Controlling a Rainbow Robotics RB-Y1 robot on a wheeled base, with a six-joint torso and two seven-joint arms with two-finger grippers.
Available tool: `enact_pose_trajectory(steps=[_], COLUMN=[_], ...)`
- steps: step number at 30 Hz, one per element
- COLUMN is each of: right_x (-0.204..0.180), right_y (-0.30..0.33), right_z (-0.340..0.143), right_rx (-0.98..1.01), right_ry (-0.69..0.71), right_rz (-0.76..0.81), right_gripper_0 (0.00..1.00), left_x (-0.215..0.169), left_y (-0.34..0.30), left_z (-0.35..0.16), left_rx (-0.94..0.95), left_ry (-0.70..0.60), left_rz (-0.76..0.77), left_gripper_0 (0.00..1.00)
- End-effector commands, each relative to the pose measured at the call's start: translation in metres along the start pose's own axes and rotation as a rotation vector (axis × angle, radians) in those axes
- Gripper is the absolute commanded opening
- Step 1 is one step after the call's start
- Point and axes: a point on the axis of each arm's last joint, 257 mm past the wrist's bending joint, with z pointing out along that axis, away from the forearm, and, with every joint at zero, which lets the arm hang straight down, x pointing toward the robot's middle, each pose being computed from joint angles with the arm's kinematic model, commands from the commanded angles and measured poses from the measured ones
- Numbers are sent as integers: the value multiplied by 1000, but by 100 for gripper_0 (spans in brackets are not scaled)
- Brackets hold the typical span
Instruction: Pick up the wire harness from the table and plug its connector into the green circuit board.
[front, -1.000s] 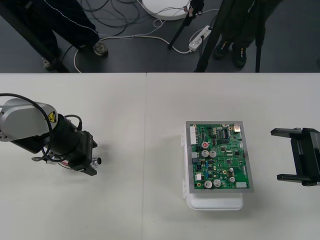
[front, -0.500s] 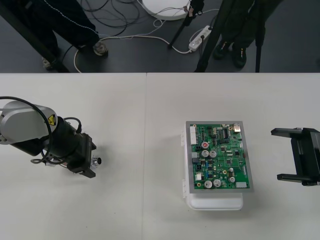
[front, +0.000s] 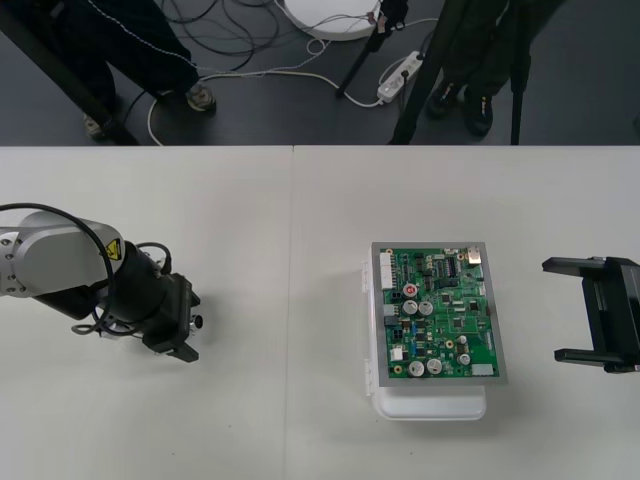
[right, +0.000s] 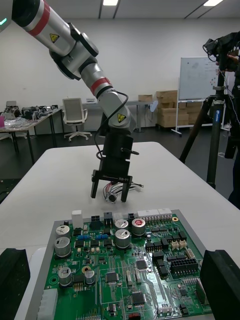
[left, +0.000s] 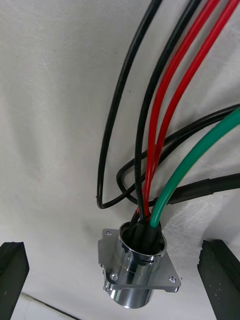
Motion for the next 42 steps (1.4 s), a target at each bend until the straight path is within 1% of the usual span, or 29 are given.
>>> enact_pose_trajectory(steps=[1,23,24,25,26,42], right_x=[-11,-11,-11,-11,-11,-12], right_y=[-5,-5,-5,-6,-6,-7], right_z=[-3,-3,-3,-3,-3,-3], right_rx=[12,13,13,14,16,19], right_ry=[-21,-22,-22,-23,-23,-25], right_rz=[-22,-16,-16,-16,-16,-16], right_gripper_0=[100,100,100,100,100,100], left_x=[2,-13,-14,-14,-14,-19], left_y=[-4,-3,-4,-3,-3,-4], left_z=[8,15,15,15,15,13], left_rx=[28,34,37,35,35,35], left_ry=[9,2,1,0,0,-6], left_rz=[168,133,133,133,133,125], left_gripper_0=[100,100,92,49,0,0])
